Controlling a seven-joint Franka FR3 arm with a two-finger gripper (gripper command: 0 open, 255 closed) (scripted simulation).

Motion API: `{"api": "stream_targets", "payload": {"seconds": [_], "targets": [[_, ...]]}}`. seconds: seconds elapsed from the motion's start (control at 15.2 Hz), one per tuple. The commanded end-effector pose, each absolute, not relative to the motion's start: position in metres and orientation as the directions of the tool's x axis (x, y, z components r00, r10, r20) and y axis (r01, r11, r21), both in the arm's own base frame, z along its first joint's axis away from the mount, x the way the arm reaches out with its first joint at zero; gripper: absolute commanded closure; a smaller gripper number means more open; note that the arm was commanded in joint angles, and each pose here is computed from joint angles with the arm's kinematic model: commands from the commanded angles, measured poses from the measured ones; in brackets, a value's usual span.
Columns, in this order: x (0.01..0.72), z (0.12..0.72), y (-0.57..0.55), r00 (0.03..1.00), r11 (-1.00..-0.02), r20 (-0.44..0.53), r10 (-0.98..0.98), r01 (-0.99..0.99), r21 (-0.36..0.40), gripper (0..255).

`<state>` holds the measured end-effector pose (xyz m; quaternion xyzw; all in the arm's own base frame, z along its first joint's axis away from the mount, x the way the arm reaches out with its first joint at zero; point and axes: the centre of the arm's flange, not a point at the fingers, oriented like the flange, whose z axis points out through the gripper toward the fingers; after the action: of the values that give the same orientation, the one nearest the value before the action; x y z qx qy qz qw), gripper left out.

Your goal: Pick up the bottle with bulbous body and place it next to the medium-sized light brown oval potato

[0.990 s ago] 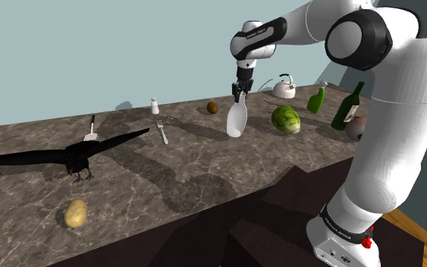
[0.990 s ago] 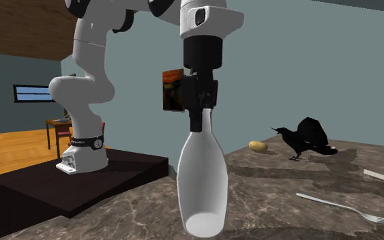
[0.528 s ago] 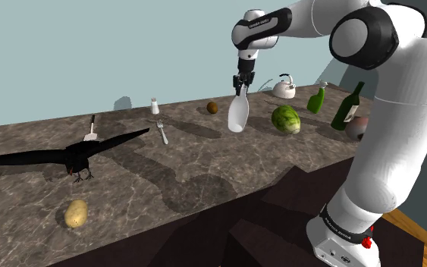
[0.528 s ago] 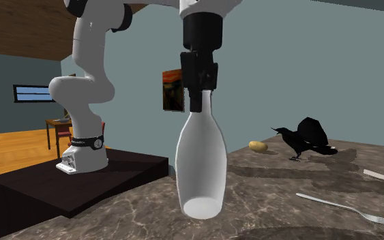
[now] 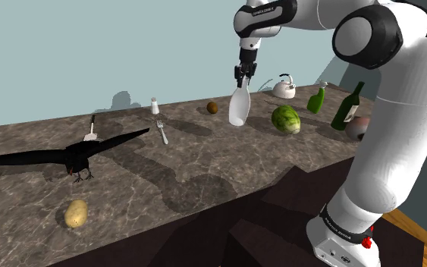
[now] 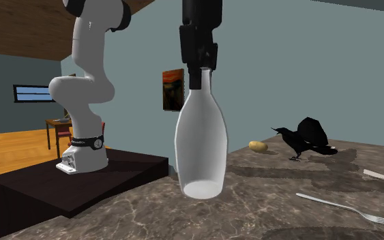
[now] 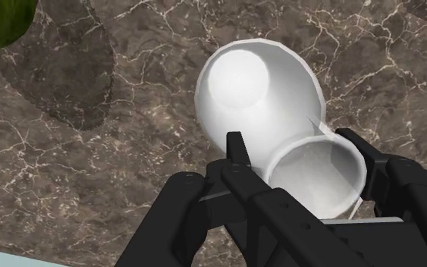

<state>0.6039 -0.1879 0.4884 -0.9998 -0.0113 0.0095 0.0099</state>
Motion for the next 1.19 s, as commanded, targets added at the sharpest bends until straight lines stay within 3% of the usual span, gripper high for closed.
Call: {"api": "stream_targets", "payload": {"seconds": [0.0, 1.12], "targets": [[0.604, 0.498, -0.188, 1.0, -1.0, -0.019, 0.023, 0.022, -0.02, 255], [0.602, 0.498, 0.037, 1.0, -1.0, -0.019, 0.023, 0.022, -0.02, 255]]}}
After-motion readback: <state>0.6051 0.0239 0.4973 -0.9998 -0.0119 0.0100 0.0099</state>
